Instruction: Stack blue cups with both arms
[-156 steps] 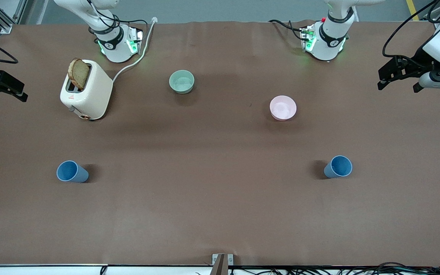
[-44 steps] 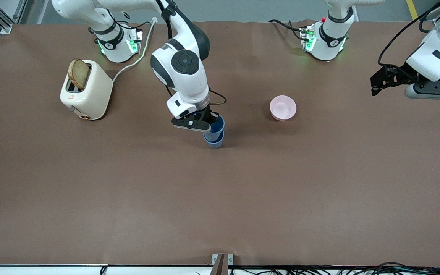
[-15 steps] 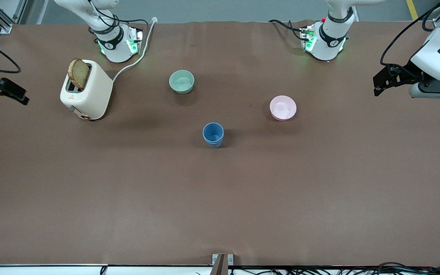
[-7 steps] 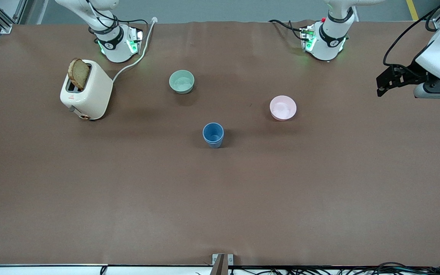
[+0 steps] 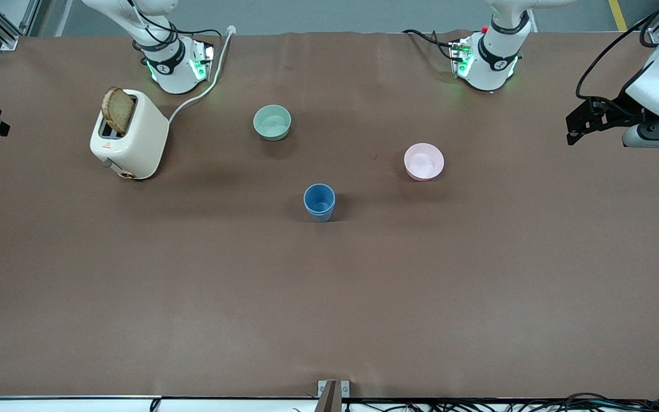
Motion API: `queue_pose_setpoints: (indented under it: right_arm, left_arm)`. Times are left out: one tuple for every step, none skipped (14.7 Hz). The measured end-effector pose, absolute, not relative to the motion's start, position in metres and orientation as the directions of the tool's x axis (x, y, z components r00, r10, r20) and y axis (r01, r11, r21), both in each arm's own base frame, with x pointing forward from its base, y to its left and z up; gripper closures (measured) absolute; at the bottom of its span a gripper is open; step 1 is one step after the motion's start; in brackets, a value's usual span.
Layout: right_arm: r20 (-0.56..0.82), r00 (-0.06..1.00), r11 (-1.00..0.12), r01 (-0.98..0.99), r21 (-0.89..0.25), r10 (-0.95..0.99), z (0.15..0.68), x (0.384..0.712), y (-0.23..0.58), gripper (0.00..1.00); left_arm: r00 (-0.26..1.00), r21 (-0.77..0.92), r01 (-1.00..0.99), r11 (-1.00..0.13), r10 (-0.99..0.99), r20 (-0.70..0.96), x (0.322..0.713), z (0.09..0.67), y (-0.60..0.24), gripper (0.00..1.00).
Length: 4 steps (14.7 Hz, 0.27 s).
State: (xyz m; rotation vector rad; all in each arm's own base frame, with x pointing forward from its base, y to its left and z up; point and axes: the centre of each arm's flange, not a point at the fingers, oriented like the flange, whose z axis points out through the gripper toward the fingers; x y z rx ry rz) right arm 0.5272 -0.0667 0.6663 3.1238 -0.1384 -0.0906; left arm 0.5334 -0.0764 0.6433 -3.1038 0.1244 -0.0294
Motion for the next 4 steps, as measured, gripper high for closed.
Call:
queue_pose_setpoints:
  right_arm:
    - [-0.059,0.994,-0.996,-0.088,0.013,-0.089,0.6656,0.5272,-0.0667,0.00]
    - [-0.060,0.994,-0.996,-0.089,0.012,-0.089,0.6649,0.5272,-0.0669,0.00]
    - [-0.062,0.994,-0.996,-0.088,0.011,-0.089,0.6643,0.5272,-0.0671,0.00]
    - [-0.063,0.994,-0.996,-0.088,0.011,-0.089,0.6638,0.5272,-0.0670,0.00]
  left_arm:
    - [0.997,-0.036,-0.080,-0.996,-0.080,0.018,0.5334,0.6433,-0.0764,0.00]
    - [0.997,-0.036,-0.080,-0.996,-0.080,0.018,0.5334,0.6433,-0.0764,0.00]
    - [0.997,-0.036,-0.080,-0.996,-0.080,0.018,0.5334,0.6435,-0.0764,0.00]
    - [0.997,-0.036,-0.080,-0.996,-0.080,0.018,0.5334,0.6436,-0.0764,0.00]
